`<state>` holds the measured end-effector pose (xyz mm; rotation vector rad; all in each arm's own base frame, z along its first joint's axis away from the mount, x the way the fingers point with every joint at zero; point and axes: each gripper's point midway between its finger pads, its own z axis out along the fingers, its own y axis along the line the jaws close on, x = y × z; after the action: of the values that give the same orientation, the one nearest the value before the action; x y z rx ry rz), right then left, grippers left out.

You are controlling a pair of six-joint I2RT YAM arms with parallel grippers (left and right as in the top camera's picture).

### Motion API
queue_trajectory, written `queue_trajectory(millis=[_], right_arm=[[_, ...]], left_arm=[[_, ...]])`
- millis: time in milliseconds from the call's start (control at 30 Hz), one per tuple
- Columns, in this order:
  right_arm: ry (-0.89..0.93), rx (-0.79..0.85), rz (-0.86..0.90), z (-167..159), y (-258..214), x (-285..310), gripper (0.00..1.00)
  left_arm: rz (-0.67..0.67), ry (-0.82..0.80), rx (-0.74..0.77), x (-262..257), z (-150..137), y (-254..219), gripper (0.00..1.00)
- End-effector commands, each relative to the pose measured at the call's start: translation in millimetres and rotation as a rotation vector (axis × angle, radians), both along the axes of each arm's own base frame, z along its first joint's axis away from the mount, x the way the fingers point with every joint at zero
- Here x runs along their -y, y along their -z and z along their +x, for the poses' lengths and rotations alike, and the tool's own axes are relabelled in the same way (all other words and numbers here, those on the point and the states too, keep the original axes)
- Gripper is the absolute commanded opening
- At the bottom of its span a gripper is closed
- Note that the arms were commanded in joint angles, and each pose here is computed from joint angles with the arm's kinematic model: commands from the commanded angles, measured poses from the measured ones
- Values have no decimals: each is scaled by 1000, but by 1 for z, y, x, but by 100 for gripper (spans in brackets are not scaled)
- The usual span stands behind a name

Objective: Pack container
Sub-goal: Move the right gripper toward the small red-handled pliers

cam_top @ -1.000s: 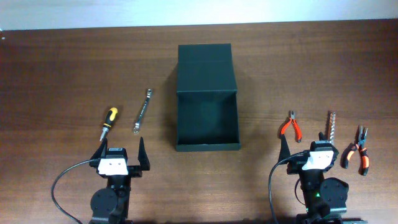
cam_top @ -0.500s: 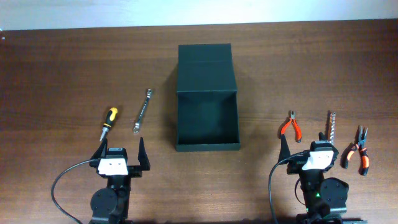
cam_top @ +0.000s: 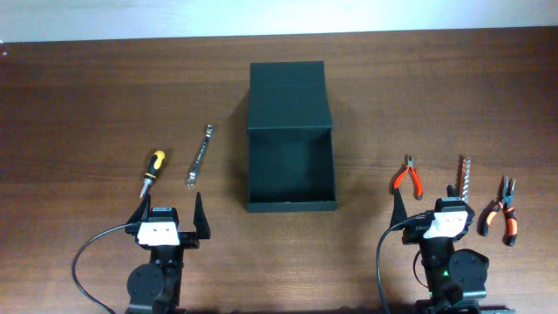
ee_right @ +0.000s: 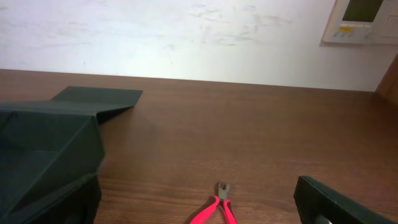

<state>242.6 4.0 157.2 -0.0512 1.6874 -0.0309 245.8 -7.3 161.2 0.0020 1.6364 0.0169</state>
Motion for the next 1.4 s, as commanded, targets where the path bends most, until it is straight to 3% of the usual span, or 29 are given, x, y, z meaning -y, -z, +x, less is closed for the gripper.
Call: queue_trajectory(millis=[0,967,1100,1167,1267,1367], right_arm=[[11,-6,10,0,3,1,99],[-8,-8,18,0,4,-2,99],[2,-22,189,0,6,-4,99],[0,-31,334,0,6,-8,99],[-49,-43,403,-1,4,-18,99],[-100,-66,412,-4,-7,-27,99]], left_arm=[[14,6,1,0,0,1,99],[18,-18,17,-4,0,-3,99],[14,-27,49,-5,0,-11,99],[1,-23,133,-5,0,-32,99],[-25,68,239,11,-5,-64,99],[-29,115,159,18,-8,-65,99]])
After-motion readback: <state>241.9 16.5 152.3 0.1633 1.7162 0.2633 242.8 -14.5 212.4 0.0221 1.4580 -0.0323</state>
